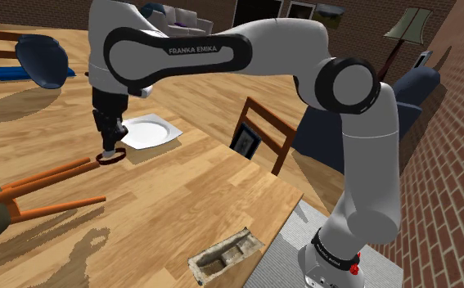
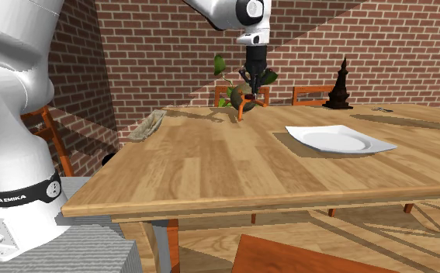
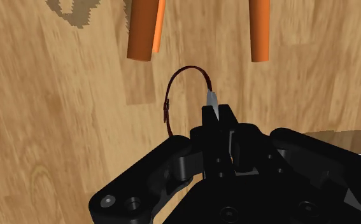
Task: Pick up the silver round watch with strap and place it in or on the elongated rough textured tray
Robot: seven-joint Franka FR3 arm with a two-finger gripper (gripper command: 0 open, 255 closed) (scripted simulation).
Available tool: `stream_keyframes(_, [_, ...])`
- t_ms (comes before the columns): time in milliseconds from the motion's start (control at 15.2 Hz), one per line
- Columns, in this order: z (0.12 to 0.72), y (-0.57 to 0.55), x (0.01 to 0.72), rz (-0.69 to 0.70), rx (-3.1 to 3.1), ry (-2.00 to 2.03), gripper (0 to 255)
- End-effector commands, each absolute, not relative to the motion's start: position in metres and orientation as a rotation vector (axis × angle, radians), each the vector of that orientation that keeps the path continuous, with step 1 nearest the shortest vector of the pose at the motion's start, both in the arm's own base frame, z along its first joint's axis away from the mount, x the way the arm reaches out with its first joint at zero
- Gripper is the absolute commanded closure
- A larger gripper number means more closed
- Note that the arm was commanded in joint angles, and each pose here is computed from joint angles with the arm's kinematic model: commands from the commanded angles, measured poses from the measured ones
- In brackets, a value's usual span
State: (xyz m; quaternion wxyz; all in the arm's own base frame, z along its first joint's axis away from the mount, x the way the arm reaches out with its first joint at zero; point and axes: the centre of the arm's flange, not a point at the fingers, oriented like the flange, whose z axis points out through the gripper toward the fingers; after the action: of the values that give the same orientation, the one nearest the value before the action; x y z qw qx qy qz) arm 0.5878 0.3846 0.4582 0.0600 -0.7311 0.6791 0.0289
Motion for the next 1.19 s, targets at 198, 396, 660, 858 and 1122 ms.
stream_keyframes(198, [0.485,0.384,0.589,0.088,-2.213,2.056,255])
stream_keyframes(396, [0.496,0.384,0.589,0.088,-2.213,2.056,255])
stream_keyframes(660, [0.500,0.371,0.538,0.088,-2.213,2.056,255])
stream_keyframes(858, [0.503,0.362,0.499,0.088,-2.213,2.056,255])
stream_keyframes(1122, [0.507,0.349,0.448,0.088,-2.213,2.056,255])
